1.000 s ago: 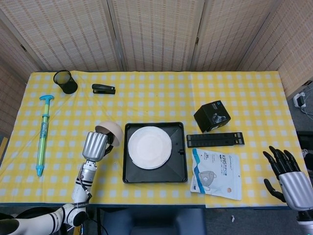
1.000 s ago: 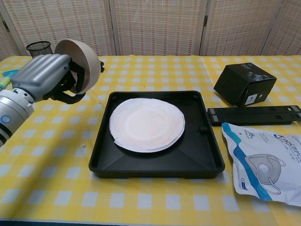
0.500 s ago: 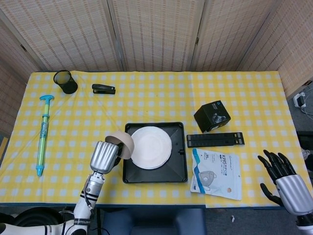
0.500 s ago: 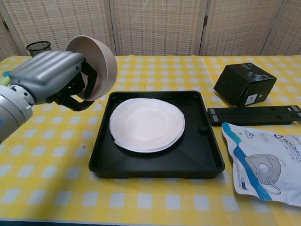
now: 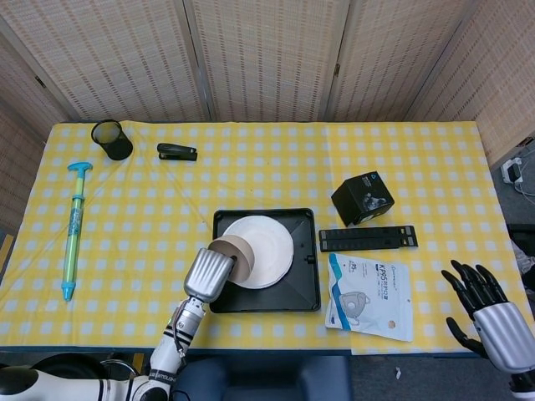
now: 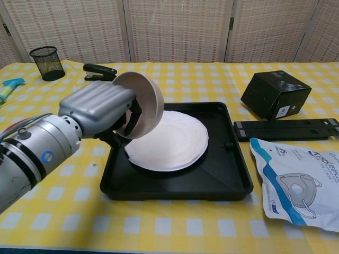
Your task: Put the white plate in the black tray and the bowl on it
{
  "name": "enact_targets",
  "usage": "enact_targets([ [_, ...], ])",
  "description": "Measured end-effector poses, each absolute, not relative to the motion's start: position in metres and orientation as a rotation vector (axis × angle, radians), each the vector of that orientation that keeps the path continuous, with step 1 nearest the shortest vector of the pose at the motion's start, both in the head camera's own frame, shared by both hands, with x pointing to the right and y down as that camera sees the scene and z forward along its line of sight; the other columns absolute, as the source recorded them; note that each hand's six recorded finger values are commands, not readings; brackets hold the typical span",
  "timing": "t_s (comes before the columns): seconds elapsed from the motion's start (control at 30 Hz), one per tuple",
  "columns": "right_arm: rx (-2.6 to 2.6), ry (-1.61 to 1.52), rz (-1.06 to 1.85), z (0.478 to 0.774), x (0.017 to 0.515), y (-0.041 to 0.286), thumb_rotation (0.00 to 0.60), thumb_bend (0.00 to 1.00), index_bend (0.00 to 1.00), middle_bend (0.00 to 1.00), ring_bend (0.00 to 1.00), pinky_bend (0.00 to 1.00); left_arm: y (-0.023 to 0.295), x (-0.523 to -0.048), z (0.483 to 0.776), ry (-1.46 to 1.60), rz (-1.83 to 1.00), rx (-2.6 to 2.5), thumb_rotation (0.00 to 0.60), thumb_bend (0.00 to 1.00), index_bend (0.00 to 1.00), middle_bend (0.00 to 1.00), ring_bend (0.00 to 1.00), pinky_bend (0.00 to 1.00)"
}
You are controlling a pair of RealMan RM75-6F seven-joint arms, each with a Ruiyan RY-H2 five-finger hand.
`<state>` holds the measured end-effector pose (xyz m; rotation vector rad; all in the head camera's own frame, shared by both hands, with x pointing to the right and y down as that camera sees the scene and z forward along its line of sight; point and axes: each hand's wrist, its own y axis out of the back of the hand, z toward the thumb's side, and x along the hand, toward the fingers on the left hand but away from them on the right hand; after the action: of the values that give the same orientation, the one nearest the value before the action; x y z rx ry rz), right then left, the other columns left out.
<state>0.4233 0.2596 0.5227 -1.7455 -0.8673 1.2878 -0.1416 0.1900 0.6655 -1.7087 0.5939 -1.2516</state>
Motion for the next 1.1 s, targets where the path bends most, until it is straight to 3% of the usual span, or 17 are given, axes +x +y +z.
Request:
enact_targets([
  [0.6, -1.713, -0.904, 1.381, 0.533, 0.436, 0.246, 0.6, 0.42, 0.0, 0.0, 0.0, 0.0, 0.151, -0.131, 0.725, 0.487, -1.355, -1.747, 0.6, 0.48, 0.73, 1.0, 1.0, 1.0],
  [1.1, -1.724, -0.905, 1.367, 0.53, 0.435, 0.248, 0.6, 0.42, 0.0, 0.0, 0.0, 0.0, 0.176, -0.107, 0.725, 0.429, -1.282, -1.767, 0.6, 0.48, 0.73, 1.0, 1.0, 1.0],
])
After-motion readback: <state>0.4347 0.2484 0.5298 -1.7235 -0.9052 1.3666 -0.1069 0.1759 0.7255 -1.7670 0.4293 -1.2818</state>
